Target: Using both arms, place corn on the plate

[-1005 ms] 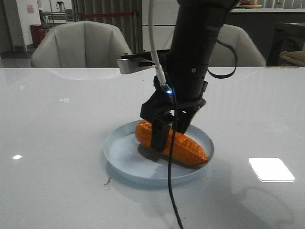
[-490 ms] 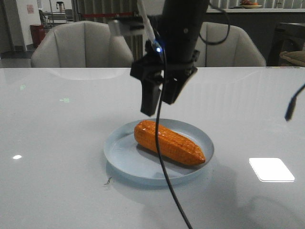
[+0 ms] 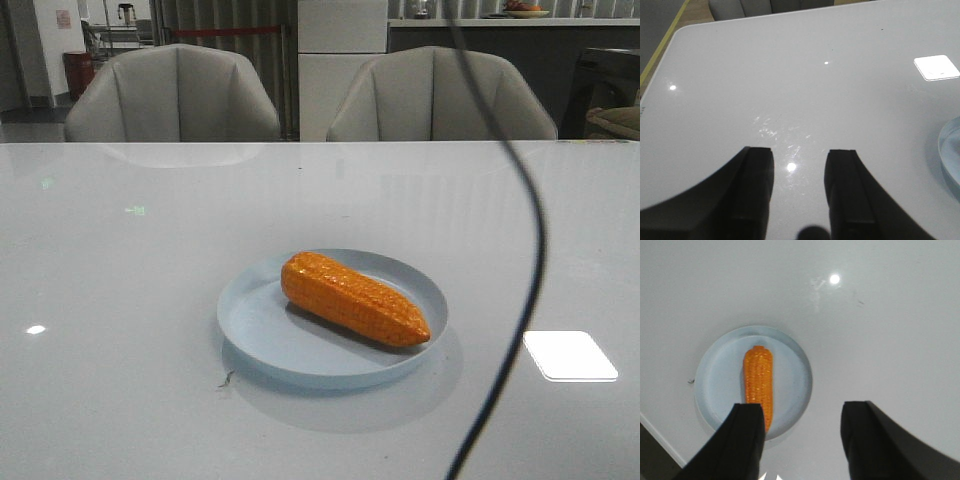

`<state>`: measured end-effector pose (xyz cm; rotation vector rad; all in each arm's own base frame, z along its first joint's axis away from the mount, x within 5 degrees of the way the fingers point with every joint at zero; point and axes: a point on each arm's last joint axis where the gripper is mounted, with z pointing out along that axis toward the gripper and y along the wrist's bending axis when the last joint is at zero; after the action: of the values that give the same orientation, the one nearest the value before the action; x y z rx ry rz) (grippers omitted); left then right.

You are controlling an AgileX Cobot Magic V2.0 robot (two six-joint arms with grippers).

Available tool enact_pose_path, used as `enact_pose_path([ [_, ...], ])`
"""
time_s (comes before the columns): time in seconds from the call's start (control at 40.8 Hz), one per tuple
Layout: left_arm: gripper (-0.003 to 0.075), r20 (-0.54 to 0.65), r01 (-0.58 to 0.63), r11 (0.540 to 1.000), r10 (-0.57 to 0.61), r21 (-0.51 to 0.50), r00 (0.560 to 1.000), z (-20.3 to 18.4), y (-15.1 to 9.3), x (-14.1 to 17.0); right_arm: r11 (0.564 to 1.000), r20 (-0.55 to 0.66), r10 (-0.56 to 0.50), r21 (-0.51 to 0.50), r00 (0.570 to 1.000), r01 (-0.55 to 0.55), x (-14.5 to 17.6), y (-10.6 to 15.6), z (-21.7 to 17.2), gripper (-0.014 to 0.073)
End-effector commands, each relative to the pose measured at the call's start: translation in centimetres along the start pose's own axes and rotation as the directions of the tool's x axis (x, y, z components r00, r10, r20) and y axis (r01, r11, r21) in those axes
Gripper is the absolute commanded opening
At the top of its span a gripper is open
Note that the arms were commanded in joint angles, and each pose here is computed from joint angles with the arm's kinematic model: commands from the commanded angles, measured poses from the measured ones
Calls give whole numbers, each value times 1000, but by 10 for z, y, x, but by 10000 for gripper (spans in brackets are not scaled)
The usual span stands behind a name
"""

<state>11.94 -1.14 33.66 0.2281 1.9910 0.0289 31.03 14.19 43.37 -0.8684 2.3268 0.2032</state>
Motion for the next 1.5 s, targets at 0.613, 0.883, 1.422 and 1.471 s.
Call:
enact_pose_path([
  [0.613,325,107,15,1000,-14,-8,994,-6,2,-15,864,230,254,382,939,-327,156,-5,-148,444],
  [0.883,325,107,15,1000,-14,-8,994,-6,2,-15,828,240,344,378,908,-414,219,26,-129,444],
  [1.422,96,108,40,999,-41,9,993,-6,0,-15,815,265,366,371,892,-444,242,44,-130,444],
  [1.471,96,107,68,997,-70,27,992,-6,-1,-15,815,266,365,371,892,-444,242,43,-130,444],
])
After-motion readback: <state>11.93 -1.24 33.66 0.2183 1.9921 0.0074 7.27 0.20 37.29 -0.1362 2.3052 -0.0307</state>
